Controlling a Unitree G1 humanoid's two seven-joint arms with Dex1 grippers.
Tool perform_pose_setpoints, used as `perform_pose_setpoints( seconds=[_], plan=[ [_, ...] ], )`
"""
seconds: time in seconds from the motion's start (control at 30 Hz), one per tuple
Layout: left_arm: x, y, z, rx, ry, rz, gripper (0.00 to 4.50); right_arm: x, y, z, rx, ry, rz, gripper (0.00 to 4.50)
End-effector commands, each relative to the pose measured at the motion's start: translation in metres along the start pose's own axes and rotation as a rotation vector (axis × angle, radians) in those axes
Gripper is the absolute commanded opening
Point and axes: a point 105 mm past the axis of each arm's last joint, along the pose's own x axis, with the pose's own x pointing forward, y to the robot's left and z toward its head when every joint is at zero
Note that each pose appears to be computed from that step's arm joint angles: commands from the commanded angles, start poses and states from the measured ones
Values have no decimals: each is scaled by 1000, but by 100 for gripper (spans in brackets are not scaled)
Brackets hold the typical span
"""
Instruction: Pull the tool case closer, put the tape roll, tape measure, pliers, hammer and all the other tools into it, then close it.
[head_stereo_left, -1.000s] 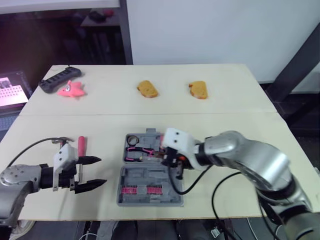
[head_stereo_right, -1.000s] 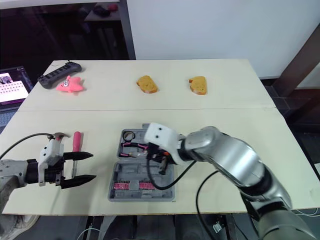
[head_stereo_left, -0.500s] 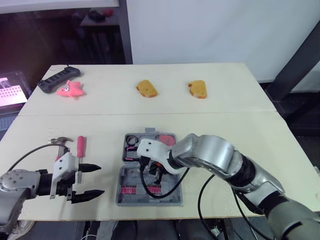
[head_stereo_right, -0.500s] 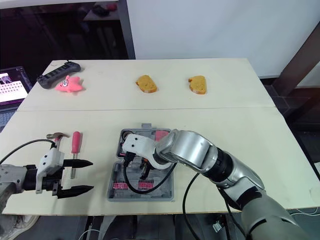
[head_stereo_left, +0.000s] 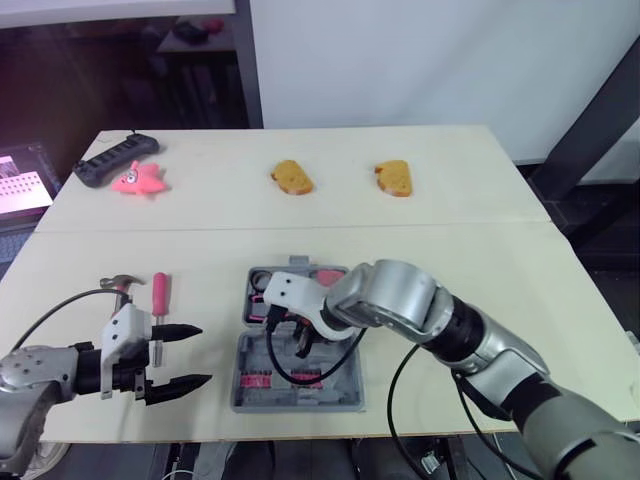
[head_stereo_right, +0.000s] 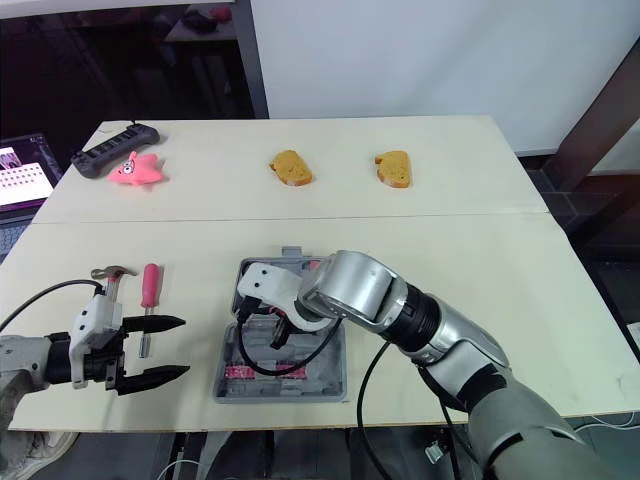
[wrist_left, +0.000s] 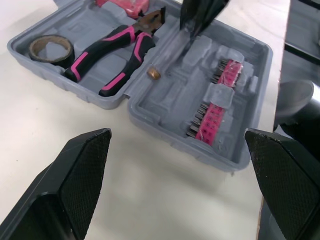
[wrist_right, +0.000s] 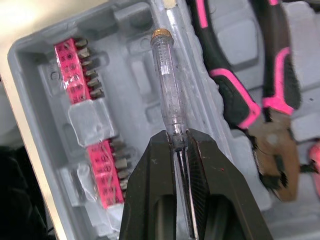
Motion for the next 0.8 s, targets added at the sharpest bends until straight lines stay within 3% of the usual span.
perform_pose_setpoints(
  seconds=[0.03,0.8],
  plan=[
    [-3,2,7,38,-28,12,450,-2,0,5,-27,0,-16,3],
    [-2,-1,6,67,-29,1,450,16,11,7,-2,24,5,3]
  ],
)
